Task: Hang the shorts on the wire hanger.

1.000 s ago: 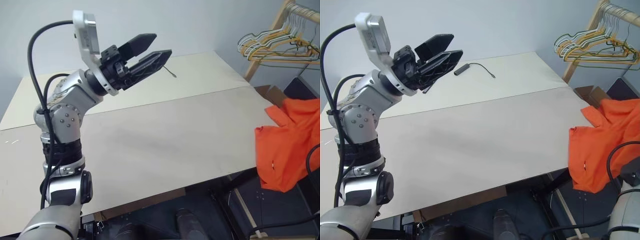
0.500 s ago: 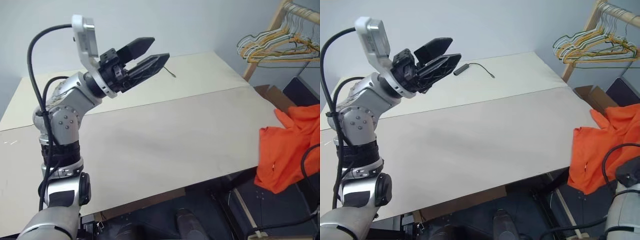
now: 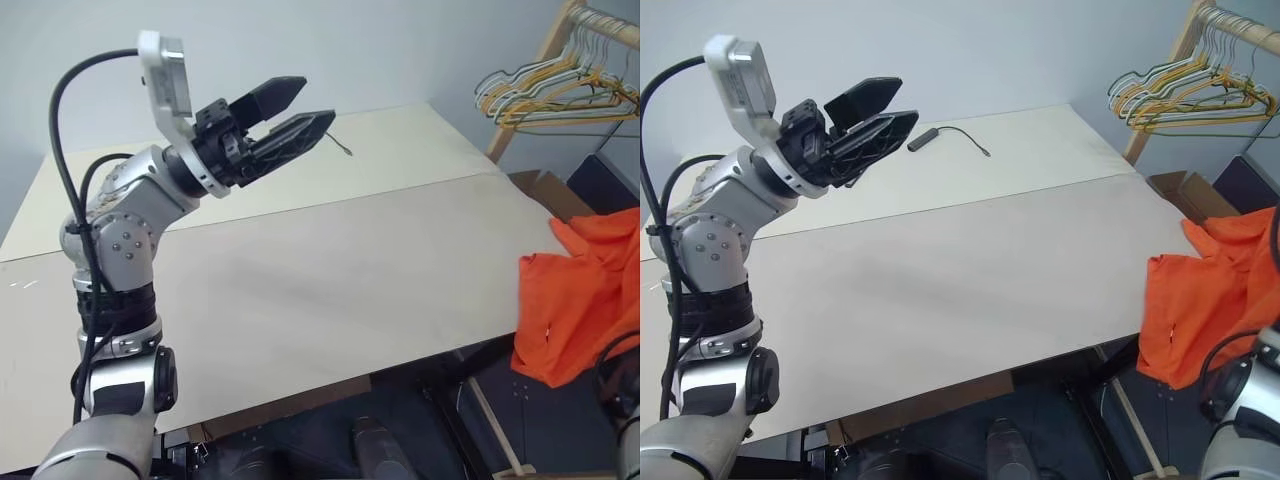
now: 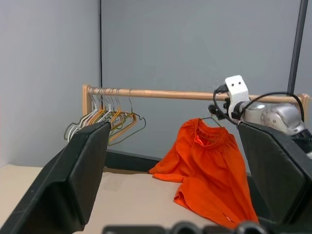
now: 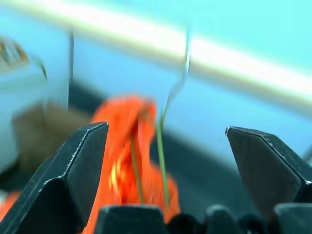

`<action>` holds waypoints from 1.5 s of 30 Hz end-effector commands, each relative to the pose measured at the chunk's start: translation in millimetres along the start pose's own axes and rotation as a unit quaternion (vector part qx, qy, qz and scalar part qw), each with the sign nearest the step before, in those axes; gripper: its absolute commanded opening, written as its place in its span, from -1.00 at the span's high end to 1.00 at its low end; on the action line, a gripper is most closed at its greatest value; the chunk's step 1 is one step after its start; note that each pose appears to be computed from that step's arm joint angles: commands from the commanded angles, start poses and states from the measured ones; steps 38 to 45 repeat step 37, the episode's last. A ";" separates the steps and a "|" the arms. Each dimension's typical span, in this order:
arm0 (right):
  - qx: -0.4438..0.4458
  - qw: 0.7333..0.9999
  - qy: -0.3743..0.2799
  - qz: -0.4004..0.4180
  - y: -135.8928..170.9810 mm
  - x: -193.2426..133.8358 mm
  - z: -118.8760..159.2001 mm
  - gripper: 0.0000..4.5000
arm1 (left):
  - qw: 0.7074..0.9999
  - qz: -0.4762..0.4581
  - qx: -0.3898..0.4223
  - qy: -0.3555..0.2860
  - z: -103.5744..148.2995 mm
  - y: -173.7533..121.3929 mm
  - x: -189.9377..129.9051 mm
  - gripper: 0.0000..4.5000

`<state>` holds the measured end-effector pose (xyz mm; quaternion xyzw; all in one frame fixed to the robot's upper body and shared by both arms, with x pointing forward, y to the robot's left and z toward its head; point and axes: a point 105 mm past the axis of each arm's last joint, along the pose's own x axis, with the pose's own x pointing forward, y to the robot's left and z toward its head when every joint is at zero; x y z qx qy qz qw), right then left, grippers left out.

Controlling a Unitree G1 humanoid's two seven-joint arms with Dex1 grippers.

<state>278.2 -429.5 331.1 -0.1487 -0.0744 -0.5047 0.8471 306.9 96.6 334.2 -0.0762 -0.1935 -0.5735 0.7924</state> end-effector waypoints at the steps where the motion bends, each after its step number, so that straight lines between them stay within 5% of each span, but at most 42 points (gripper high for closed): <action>1: 0.032 0.976 -0.211 0.031 4.1 -35.1 70.1 -0.99 | 1.000 0.001 0.026 -0.004 9.3 -1.9 -2.8 -1.00; 6: 0.119 0.888 -0.267 0.355 82.3 -99.2 98.4 -0.99 | 0.997 0.042 0.062 0.024 -4.4 5.4 -20.4 -1.00; 10: 0.113 0.762 -0.241 0.590 143.6 -156.8 85.3 -0.99 | 0.985 0.070 0.102 0.118 -30.4 3.7 -48.3 -1.00; 14: 0.055 0.645 -0.217 0.731 181.2 -198.9 56.8 -0.99 | 0.965 0.093 0.133 0.208 -45.8 -3.4 -77.5 -1.00; 19: 0.023 0.555 -0.198 0.808 203.0 -224.7 36.3 -0.99 | 0.944 0.116 0.148 0.272 -53.8 -12.4 -103.4 -1.00; 30: -0.002 0.493 -0.190 0.849 211.4 -238.9 23.2 -0.99 | 0.927 0.142 0.142 0.316 -58.0 -19.5 -129.2 -1.00; 45: -0.012 0.494 -0.181 0.850 203.4 -239.5 14.4 -0.99 | 0.929 0.137 0.137 0.314 -55.9 -17.6 -127.8 -1.00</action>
